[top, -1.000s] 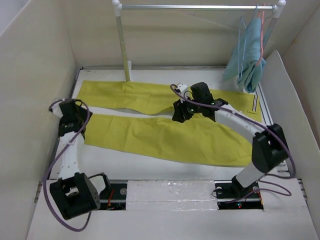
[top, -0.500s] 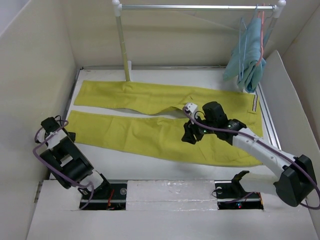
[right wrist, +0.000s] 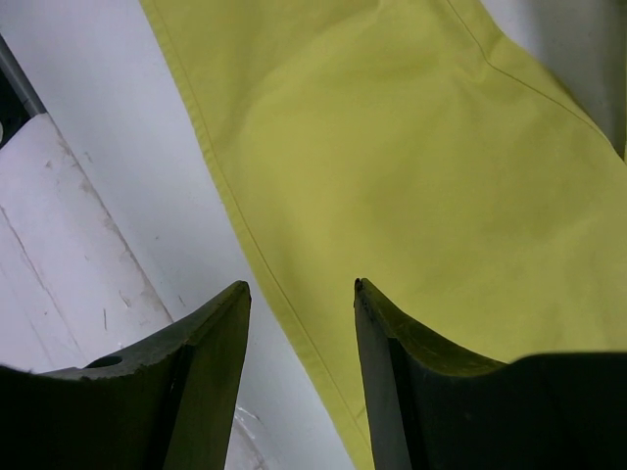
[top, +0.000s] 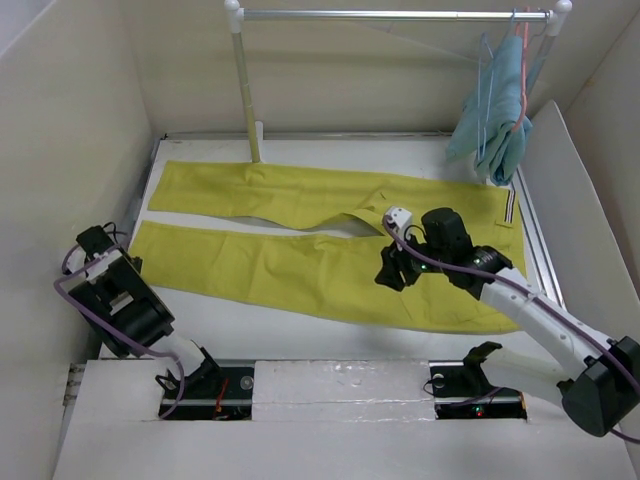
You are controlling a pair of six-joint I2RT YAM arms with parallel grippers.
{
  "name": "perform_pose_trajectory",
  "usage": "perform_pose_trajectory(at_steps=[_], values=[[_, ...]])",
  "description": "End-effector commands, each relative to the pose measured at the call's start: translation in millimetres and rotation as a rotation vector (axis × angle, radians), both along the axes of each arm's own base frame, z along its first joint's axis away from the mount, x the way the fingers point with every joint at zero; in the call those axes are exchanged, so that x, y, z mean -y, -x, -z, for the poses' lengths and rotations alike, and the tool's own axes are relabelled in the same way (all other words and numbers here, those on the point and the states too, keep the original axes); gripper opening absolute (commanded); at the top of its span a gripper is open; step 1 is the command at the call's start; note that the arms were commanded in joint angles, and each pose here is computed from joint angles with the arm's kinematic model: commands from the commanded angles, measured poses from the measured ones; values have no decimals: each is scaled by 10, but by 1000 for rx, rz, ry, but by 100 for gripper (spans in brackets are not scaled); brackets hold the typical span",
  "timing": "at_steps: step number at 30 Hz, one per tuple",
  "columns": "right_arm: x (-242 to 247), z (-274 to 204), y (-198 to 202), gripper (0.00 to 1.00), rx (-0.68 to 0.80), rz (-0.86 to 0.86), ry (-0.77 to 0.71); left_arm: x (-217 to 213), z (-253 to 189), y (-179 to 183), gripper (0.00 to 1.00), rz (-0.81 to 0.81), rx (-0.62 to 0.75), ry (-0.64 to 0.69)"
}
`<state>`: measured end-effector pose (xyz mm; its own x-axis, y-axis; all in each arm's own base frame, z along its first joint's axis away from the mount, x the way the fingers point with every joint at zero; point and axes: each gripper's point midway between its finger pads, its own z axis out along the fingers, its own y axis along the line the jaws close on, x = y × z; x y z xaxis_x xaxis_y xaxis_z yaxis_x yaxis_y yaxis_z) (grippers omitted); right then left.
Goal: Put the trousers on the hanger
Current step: Fold the trousers at the center of the board.
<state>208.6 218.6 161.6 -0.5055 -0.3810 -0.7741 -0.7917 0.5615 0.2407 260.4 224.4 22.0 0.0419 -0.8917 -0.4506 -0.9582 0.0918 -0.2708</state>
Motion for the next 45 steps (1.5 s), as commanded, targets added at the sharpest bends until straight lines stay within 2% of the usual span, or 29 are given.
perform_pose_trajectory(at_steps=[1,3,4,9,12,13,16,20,23,30,32,33,34,35,38,42,44,45], values=[[59,-153,-57,52,24,60,-23,12,171,-45,27,43,-11,25],[125,-188,-58,52,22,96,-33,32,205,-74,18,63,-1,33],[139,-202,-39,52,21,102,-36,60,228,-118,0,83,15,49],[461,-300,-58,52,67,229,-13,158,89,-177,0,122,27,30],[720,-248,-85,53,52,339,37,294,-240,-232,0,140,133,12],[820,-202,-107,52,35,381,55,341,-483,-266,0,157,204,-13],[949,-78,-115,52,4,430,78,546,-901,-237,0,192,305,-42],[1156,125,-188,49,-89,540,48,781,-1364,-137,0,234,369,-88],[1231,224,-208,47,-145,574,18,1030,-1492,-147,0,306,381,-90],[2260,380,-143,43,-238,1018,214,1214,-1760,-327,0,427,497,-128],[2595,379,-115,42,-265,1171,211,1306,-1880,-421,0,455,545,-109],[2791,539,-89,42,-323,1253,258,1340,-1917,-446,0,459,573,-94],[3057,603,1,42,-364,1376,244,1410,-2006,-486,0,485,625,-81],[3170,678,55,42,-395,1429,228,1466,-1998,-498,0,481,649,-43],[3402,876,189,44,-492,1552,131,1675,-2006,-520,0,514,704,24],[3570,1017,384,48,-605,1650,158,1909,-1991,-516,0,559,739,80],[3635,996,460,59,-599,1704,175,1912,-1991,-527,0,563,732,70],[3655,1017,498,60,-611,1725,167,1902,-1984,-529,0,571,723,60]])
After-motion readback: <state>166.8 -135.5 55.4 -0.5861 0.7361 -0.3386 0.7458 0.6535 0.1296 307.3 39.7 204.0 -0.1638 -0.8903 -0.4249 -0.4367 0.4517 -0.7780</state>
